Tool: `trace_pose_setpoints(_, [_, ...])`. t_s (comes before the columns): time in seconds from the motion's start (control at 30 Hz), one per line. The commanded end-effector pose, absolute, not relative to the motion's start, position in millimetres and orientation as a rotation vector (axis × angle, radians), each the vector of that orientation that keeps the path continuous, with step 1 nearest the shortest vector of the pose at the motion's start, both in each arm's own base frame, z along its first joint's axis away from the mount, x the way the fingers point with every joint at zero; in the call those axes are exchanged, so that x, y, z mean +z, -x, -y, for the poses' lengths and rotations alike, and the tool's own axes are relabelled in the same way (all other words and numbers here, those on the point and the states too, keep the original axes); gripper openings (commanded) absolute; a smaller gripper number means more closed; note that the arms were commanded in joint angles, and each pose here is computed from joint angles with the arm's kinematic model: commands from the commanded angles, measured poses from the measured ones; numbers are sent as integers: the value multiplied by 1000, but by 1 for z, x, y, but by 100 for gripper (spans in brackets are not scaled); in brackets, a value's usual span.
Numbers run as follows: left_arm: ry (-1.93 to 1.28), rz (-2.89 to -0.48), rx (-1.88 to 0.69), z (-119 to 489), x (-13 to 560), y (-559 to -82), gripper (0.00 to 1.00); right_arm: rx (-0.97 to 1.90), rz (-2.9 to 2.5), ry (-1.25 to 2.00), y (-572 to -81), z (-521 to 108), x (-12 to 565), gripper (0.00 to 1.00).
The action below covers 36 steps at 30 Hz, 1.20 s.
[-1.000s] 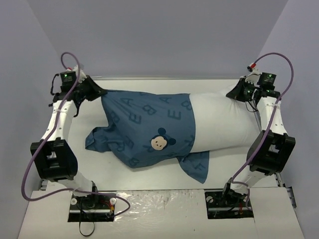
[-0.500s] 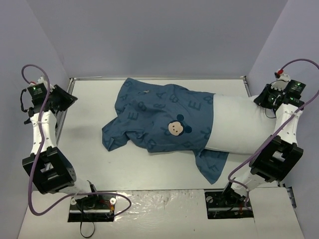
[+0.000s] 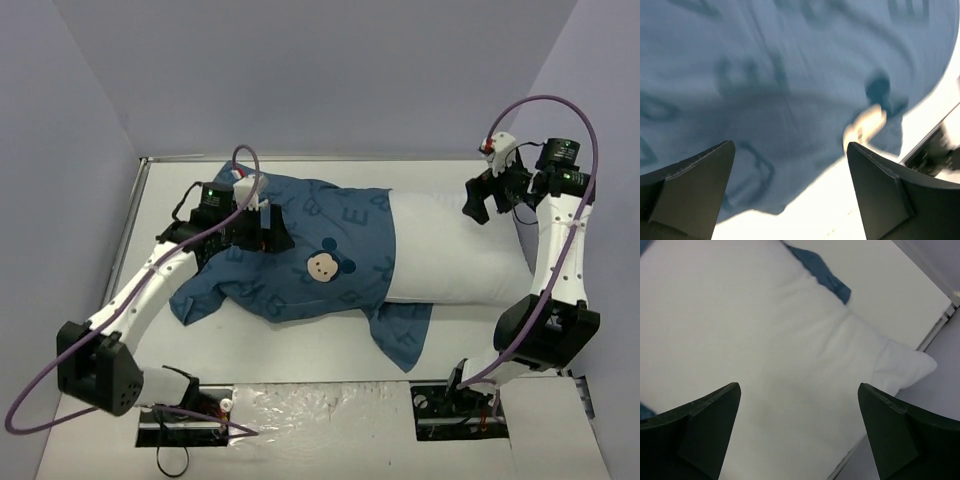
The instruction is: Remove the pillowcase from the pillow
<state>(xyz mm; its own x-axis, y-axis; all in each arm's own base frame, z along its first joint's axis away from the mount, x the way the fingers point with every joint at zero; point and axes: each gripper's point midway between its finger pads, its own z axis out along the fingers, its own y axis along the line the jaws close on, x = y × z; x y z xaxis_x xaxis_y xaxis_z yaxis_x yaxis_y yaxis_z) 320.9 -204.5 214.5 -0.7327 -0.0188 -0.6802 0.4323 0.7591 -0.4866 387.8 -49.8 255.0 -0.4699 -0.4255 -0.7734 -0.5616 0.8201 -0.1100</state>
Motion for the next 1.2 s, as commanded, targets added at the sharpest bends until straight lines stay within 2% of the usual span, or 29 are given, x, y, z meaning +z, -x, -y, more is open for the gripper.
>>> trace_pose_setpoints(0.0, [-443,-2224,-668,198,210,-292,94,350,-2012,1270,-310,9,250,100])
trace_pose_setpoints(0.2, [-435,-2265,-587,193,165,-253,94,267,-1908,1682,-265,-42,223,100])
trace_pose_setpoints(0.27, [-444,-2288,-549,191,150,-245,94,213,-2020,1491,-284,-54,223,100])
trace_pose_setpoints(0.3, [-453,-2296,-540,193,145,-244,94,127,-2079,1508,-284,-57,210,100])
trace_pose_setpoints(0.33, [-475,-2319,-523,196,135,-242,94,-1,-2061,1427,-308,-57,212,100])
trace_pose_setpoints(0.43, [-491,-2361,-446,201,112,-249,94,-228,-2169,1206,-331,-39,194,99])
trace_pose_setpoints(0.53, [-480,-2373,-372,201,95,-265,94,-283,-2217,1129,-341,-28,178,97])
trace_pose_setpoints(0.6, [-476,-2351,-347,203,92,-275,96,-262,-2236,1144,-344,-29,166,87])
trace_pose_setpoints(0.63, [-482,-2363,-332,204,87,-277,99,-218,-2237,1156,-343,-34,162,77])
trace_pose_setpoints(0.67, [-481,-2370,-309,201,89,-280,89,-186,-2259,1144,-345,-34,156,41])
trace_pose_setpoints(0.73, [-494,-2404,-279,195,87,-275,71,-117,-2255,1117,-348,-39,156,4])
trace_pose_setpoints(0.77, [-485,-2400,-245,190,90,-276,52,-94,-2253,1103,-350,-38,157,0])
trace_pose_setpoints(0.83, [-455,-2384,-176,174,97,-275,28,-38,-2237,1050,-355,-33,165,0])
trace_pose_setpoints(0.93, [-348,-2332,-123,146,111,-281,6,-11,-2196,995,-361,-21,182,0])
trace_pose_setpoints(0.97, [-280,-2316,-108,131,116,-288,3,-1,-2178,996,-362,-23,188,0])
trace_pose_setpoints(1.17, [-71,-2143,-201,96,169,-303,2,16,-2128,947,-368,-9,212,0])
